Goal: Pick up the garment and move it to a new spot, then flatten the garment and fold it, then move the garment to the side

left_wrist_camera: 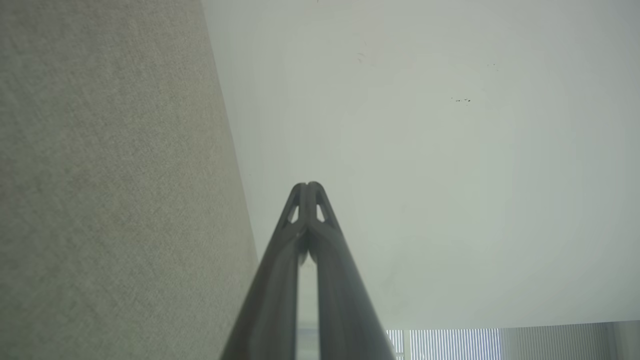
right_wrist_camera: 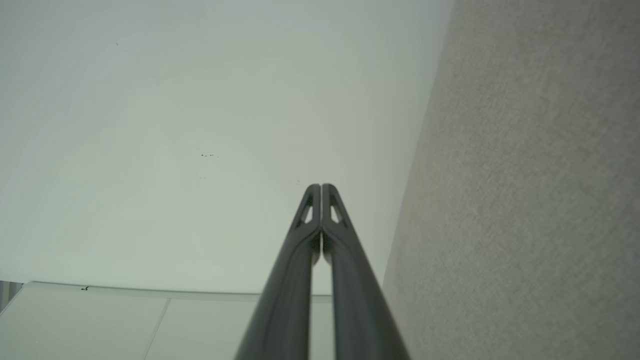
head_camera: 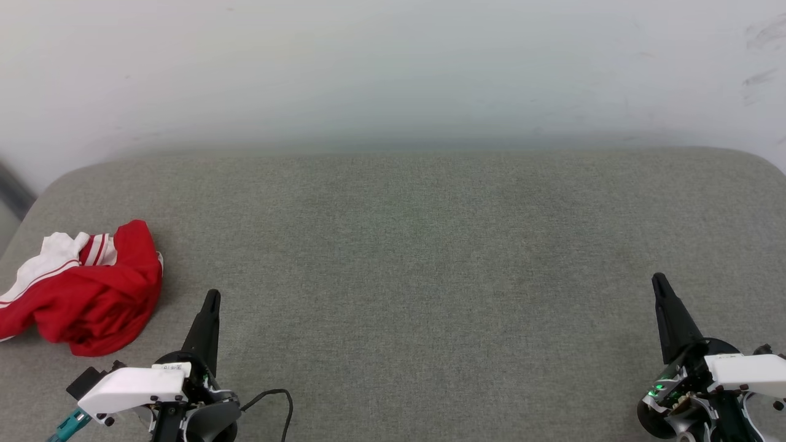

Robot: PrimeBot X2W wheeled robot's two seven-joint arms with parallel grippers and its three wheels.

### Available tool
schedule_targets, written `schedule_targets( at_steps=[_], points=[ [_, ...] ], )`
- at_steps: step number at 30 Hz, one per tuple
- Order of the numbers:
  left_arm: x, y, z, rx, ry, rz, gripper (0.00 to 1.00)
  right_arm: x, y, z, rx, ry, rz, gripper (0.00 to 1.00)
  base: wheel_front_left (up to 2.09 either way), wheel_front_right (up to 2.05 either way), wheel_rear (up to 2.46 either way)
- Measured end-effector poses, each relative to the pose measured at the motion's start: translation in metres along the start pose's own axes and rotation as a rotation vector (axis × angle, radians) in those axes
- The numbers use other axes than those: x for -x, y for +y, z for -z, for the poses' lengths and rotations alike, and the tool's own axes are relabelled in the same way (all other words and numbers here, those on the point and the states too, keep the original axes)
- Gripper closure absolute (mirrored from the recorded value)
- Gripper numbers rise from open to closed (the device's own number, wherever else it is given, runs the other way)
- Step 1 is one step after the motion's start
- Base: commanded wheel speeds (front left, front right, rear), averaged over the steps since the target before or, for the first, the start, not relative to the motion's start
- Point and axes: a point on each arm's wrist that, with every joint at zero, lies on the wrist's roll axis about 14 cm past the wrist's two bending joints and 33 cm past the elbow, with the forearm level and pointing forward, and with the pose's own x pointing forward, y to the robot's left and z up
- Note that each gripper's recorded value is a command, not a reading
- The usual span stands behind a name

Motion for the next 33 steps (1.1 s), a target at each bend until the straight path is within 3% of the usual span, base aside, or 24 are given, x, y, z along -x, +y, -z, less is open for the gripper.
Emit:
schedule_targets(
  at_steps=[20,21,33],
  points=[
    [0.002,0.005,0.000,0.001,0.001,-0.014,1.00,0.002,-0.005,0.000,-0.001,-0.001,0.014,1.00,0.00,0.00,0.00],
    [0.004,0.010,0.001,0.003,0.001,-0.031,0.00,0.004,-0.010,0.000,-0.003,-0.002,0.031,0.00,0.00,0.00,0.00],
    [0.003,0.010,0.019,-0.007,0.022,-0.030,0.00,0.007,-0.010,0.001,0.024,-0.024,0.028,0.00,0.00,0.00,0.00]
  ],
)
